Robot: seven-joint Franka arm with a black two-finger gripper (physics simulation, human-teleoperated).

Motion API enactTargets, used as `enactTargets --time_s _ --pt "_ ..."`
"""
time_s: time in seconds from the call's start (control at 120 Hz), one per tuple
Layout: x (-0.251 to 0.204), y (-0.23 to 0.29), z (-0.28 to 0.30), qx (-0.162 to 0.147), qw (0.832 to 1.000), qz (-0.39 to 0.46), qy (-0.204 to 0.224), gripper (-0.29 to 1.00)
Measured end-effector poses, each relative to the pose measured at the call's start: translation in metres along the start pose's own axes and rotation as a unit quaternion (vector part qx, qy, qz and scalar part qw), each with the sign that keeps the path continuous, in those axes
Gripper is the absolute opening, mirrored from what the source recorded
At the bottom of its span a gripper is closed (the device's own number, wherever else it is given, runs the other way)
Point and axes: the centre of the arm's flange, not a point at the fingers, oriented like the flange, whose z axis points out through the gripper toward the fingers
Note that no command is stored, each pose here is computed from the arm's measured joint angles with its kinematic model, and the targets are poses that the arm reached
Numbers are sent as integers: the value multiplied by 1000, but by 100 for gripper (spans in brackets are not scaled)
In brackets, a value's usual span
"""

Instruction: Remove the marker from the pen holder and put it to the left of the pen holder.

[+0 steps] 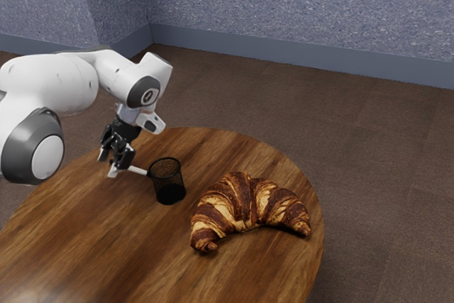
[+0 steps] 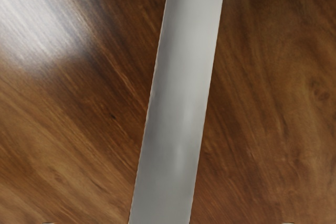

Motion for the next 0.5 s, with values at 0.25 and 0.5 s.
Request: enactTargets --time_s 0.25,0.5 --pt "-163 52 -208 21 973 -28 229 66" --pt "-264 67 -209 -56 949 -108 291 69"
